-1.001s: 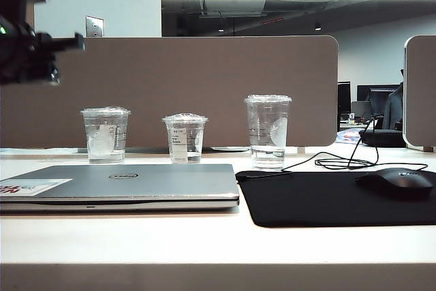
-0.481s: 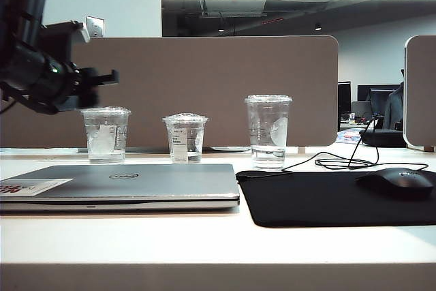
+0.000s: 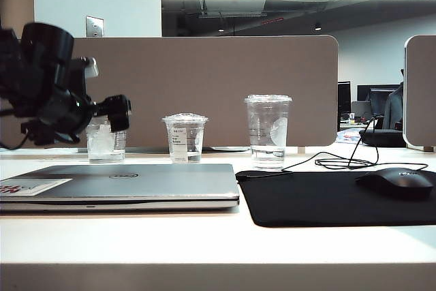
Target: Pick up the coffee cup on the left and place it on the left side of the laptop.
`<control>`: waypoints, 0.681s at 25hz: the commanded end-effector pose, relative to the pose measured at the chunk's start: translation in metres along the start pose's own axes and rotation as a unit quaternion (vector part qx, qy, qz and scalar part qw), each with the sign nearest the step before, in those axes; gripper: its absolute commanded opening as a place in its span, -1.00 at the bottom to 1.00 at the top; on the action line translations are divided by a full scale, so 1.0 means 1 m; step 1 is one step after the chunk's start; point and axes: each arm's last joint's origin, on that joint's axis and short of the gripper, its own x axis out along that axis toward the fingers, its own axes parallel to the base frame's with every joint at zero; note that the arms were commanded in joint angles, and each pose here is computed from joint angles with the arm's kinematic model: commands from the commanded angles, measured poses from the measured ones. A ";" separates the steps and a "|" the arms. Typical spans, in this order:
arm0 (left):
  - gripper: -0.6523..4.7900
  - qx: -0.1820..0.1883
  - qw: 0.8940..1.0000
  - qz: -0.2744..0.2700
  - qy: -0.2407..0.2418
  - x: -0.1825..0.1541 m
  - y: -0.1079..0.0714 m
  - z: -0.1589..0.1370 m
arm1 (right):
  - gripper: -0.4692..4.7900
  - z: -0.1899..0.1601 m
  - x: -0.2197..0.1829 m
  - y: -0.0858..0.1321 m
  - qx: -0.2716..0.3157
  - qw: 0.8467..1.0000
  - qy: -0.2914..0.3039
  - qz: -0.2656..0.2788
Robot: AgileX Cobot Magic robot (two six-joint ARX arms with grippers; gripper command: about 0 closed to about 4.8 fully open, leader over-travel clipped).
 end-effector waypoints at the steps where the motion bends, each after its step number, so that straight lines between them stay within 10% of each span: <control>1: 1.00 0.004 1.000 0.006 -0.020 0.010 0.000 -0.001 | -0.84 0.004 -0.001 0.001 0.000 1.000 -0.013 0.006; 17: 1.00 0.029 0.999 0.022 -0.037 0.064 -0.004 -0.003 | -0.84 0.004 -0.001 0.001 0.000 1.000 -0.013 0.006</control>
